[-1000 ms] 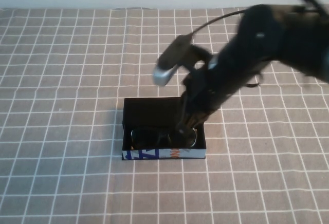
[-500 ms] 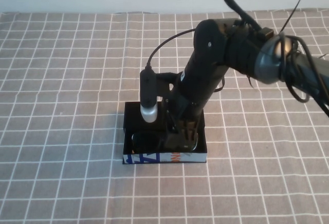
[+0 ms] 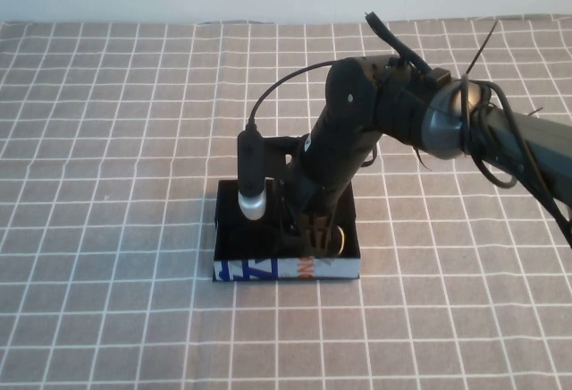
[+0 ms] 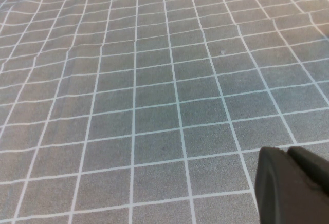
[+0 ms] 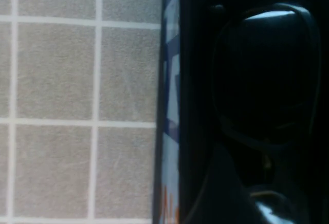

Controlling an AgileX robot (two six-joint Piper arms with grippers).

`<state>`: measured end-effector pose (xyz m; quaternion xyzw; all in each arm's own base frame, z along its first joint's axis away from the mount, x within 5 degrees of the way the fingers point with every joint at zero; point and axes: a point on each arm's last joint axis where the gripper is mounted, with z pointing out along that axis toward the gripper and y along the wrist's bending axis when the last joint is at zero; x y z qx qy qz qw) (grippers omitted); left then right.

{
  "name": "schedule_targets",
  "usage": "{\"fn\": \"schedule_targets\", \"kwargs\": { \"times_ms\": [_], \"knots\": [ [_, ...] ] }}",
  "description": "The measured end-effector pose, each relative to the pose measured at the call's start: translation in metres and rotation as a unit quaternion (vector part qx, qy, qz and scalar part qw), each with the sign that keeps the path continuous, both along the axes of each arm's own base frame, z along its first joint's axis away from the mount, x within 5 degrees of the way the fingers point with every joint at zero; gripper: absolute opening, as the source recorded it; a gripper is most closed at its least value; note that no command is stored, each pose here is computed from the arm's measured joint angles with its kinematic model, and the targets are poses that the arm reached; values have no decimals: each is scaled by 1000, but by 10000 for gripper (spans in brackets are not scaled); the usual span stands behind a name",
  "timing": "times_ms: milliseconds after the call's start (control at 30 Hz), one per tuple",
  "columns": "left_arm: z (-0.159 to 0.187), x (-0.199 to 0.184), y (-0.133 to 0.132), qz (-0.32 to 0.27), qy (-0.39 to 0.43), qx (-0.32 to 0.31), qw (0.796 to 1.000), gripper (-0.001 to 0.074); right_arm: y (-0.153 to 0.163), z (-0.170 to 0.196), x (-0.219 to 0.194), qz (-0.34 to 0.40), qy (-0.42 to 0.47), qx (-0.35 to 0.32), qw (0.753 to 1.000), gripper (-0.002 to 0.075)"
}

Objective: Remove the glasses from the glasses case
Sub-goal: Pick up the glasses from the glasses case

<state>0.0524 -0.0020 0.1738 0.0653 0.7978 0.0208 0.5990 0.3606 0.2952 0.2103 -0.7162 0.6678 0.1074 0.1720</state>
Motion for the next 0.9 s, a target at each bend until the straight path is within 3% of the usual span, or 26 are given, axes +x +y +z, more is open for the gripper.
{"fn": "schedule_targets", "kwargs": {
  "times_ms": [900],
  "knots": [
    [0, 0, 0, 0, 0, 0, 1000, -4, 0, -1, -6, 14, 40, -15, 999, 361]
  ]
}}
